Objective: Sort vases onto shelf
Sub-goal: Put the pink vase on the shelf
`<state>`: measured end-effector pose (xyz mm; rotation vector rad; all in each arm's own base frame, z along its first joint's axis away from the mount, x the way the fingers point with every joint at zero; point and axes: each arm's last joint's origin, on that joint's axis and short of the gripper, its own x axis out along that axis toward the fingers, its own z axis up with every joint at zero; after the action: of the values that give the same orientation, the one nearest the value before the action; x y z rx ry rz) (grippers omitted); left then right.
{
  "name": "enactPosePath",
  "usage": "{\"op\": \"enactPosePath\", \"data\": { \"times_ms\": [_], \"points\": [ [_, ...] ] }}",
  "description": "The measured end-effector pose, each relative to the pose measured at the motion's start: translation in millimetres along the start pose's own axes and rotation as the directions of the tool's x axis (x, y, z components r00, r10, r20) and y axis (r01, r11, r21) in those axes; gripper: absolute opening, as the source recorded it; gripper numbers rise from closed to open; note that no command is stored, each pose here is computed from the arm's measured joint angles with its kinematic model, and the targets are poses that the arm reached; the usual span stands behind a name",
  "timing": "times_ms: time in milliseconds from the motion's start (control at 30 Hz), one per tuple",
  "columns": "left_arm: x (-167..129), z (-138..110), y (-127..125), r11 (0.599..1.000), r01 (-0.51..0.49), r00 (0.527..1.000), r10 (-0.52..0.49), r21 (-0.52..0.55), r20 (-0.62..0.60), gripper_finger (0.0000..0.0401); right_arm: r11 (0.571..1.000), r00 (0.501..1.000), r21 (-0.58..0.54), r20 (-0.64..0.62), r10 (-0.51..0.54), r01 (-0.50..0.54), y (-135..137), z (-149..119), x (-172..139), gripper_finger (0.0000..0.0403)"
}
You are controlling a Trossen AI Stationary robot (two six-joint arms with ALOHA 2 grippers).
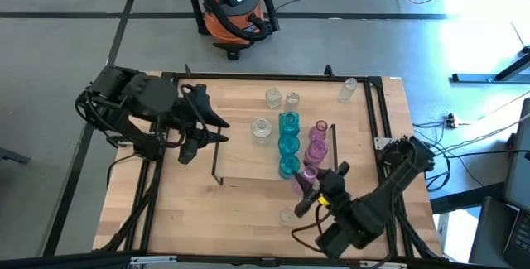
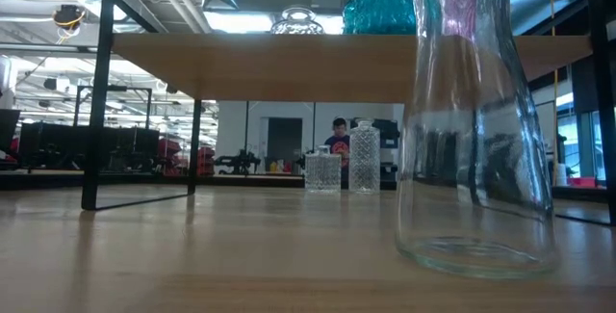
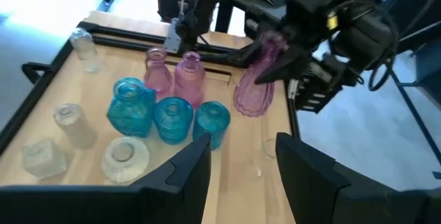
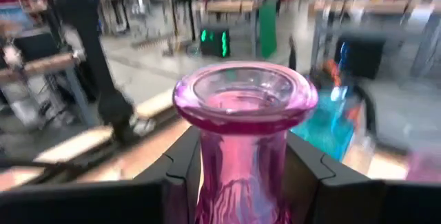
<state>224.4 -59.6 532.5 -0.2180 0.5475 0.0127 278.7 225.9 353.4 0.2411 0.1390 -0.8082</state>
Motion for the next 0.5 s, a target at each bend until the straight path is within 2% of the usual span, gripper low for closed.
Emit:
{"op": "enactPosePath", "data": {
  "times_ms": [133, 333, 500],
  "points": [
    [-0.6, -1.1, -2.8, 1.000, 0.011, 1.000, -0.011, 0.002, -0.003, 0.0156, 0.999, 0.995, -0.042, -0.097, -0.001, -0.003, -5.2, -4.9, -4.4, 0.0121],
    [-0.7, -1.4, -3.4, 1.000, -0.003, 1.000, 0.003, -0.012, 0.002, 0.0156, 0.992, 0.990, -0.129, -0.142, -0.027, 0.008, -8.3, -8.7, 1.1, 0.0121],
    [-0.6, -0.9, -2.3, 0.999, -0.036, 0.999, 0.036, -0.021, 0.016, 0.0156, 0.981, 0.975, -0.188, -0.206, -0.080, 0.041, -12.6, -22.6, 11.4, 0.0121]
  ]
}}
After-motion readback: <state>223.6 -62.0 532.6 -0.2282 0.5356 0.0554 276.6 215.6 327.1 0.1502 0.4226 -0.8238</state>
